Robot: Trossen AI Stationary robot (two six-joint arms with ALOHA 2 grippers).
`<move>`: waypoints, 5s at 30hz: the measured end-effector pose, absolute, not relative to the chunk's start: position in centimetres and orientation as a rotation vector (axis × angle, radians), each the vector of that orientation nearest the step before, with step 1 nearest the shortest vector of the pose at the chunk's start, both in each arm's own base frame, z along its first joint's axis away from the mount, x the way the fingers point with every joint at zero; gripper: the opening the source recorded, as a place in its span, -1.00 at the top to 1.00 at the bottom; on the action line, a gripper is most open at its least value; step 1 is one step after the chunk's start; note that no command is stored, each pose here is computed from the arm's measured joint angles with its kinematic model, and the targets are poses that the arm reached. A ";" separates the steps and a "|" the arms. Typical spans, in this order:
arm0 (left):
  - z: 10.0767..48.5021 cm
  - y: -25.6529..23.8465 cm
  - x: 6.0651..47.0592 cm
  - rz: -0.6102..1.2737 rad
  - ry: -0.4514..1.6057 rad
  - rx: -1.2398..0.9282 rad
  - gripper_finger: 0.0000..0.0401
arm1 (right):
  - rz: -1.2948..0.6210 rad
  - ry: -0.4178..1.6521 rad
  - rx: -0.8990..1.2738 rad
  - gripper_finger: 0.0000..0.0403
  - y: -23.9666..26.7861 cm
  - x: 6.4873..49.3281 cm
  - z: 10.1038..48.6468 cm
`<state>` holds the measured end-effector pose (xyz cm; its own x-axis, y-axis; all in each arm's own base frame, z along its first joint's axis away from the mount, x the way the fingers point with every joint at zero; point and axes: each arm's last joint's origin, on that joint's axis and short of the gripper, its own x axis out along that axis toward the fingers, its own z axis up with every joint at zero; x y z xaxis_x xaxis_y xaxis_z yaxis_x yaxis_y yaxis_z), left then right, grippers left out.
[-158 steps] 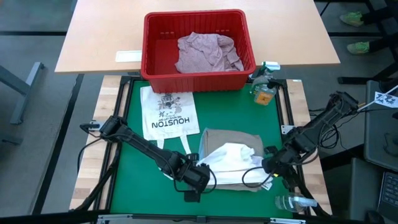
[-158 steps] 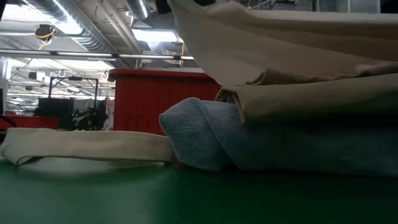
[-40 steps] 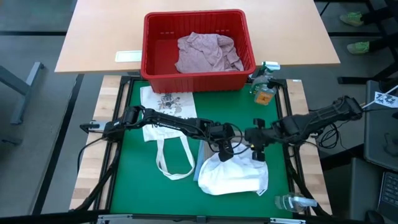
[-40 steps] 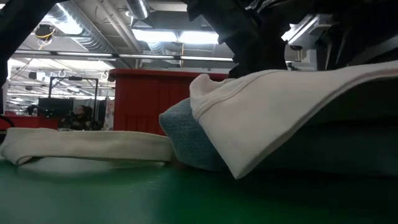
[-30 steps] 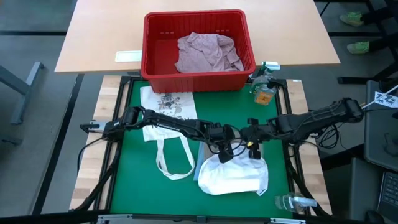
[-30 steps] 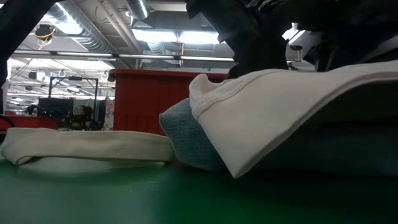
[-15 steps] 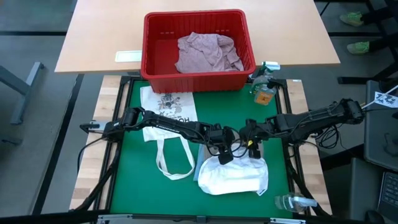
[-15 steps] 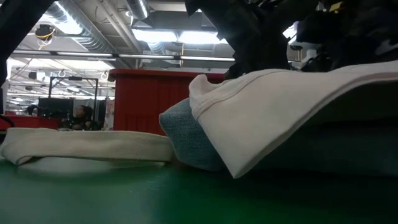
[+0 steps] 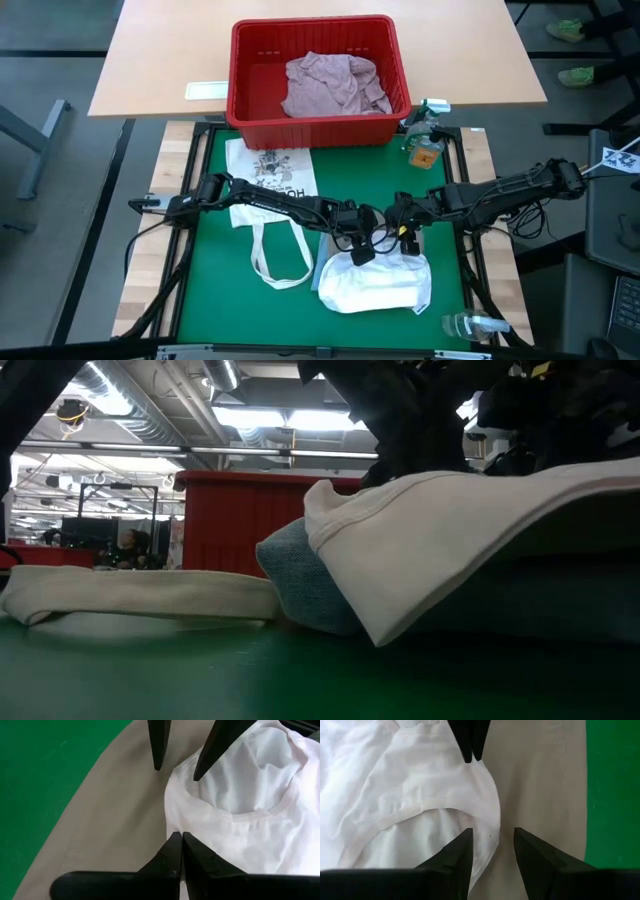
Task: Fold laundry
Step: Fold the white underwear
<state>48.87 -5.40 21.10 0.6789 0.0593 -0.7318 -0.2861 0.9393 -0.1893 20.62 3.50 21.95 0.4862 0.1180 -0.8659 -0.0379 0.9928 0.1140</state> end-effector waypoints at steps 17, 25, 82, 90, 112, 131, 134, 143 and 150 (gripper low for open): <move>21.1 -5.6 48.9 0.191 0.800 -0.302 0.99 | 0.092 1.003 0.102 0.29 3.6 21.1 22.2; 21.1 -5.6 48.9 0.191 0.801 -0.302 0.99 | 0.063 1.075 0.077 0.29 3.6 21.6 20.9; 24.9 -4.4 47.1 0.262 0.782 -0.224 0.99 | 0.029 1.051 -0.124 0.98 3.4 22.8 26.2; 25.1 -8.5 46.8 0.172 0.760 -0.201 0.99 | 0.208 1.092 -0.011 0.99 7.0 21.8 26.1; 24.0 -15.9 46.3 0.043 0.686 -0.165 0.99 | 0.325 1.118 -0.040 0.98 14.4 19.9 24.7; 21.2 -17.1 46.6 -0.075 0.784 -0.176 0.65 | 0.315 1.146 -0.018 0.85 14.5 19.8 24.5; 21.2 -17.0 46.7 -0.073 0.780 -0.178 0.49 | 0.324 1.149 -0.012 0.66 14.5 19.7 24.6; 23.0 -16.0 46.1 -0.056 0.774 -0.156 0.38 | 0.454 1.207 0.057 0.27 14.8 19.5 24.8; 25.2 -13.8 46.0 -0.013 0.743 -0.174 0.51 | 0.367 1.158 -0.064 0.31 14.5 19.7 28.1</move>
